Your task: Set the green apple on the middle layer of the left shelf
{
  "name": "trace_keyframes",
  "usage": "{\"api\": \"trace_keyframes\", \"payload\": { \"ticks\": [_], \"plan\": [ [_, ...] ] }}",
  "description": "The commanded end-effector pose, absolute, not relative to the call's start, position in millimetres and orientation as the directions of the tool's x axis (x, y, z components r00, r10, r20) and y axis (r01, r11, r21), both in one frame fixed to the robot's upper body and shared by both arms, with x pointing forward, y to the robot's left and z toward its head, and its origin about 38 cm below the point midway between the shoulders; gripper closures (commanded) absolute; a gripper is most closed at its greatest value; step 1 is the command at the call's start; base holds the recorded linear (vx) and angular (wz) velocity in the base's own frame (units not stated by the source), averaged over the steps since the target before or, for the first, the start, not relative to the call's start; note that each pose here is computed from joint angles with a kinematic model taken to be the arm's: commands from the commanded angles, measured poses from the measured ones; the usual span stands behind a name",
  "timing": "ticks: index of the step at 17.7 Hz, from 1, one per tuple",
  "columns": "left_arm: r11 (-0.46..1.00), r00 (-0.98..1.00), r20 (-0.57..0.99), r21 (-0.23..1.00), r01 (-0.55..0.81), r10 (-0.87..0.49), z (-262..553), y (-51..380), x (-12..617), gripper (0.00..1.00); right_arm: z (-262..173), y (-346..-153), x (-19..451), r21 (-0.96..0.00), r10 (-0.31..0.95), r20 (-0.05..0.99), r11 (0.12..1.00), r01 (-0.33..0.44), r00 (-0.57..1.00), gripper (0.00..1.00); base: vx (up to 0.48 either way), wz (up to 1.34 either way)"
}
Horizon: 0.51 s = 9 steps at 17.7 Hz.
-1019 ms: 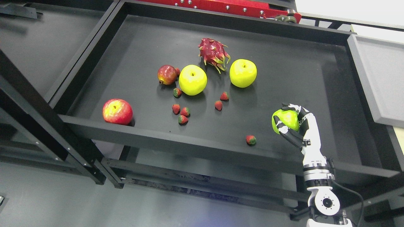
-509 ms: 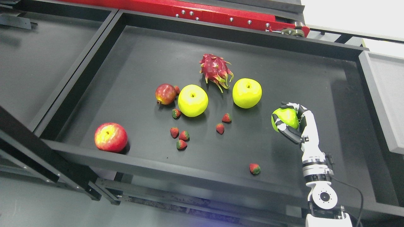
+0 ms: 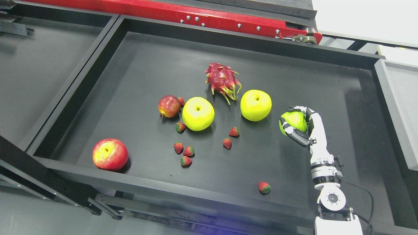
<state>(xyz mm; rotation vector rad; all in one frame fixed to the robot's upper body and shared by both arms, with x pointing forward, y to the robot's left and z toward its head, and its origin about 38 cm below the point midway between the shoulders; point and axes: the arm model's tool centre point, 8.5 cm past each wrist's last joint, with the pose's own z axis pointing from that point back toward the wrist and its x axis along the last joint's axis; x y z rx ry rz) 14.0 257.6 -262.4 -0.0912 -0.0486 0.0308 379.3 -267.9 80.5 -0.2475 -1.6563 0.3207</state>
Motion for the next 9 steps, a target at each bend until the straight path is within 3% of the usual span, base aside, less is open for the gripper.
{"api": "trace_keyframes", "payload": {
  "ticks": [1,3,7,9],
  "plan": [
    [0.997,0.997,0.069,-0.076,-0.025,0.030,-261.0,268.8,27.9,0.00,66.4,-244.0,412.3,-0.363,0.360,0.932,0.926,-0.103,-0.049,1.00,0.026,0.00],
    [0.997,0.997,0.069,-0.076,-0.026,0.032,-261.0,268.8,27.9,0.00,55.3,-229.0,421.2,-0.393,0.393,0.919,0.907,-0.153,-0.029,0.99,0.000,0.00],
    [0.997,0.997,0.069,-0.076,-0.025,0.030,-261.0,268.8,27.9,0.00,41.8,-225.4,434.1,-0.428,0.438,0.899,0.884,-0.186,0.011,0.98,-0.002,0.01],
    [0.997,0.997,0.069,-0.076,-0.025,0.030,-261.0,268.8,27.9,0.00,34.4,-218.7,434.9,-0.434,0.449,0.893,0.875,-0.214,0.023,0.91,0.000,0.00]
  ]
}}
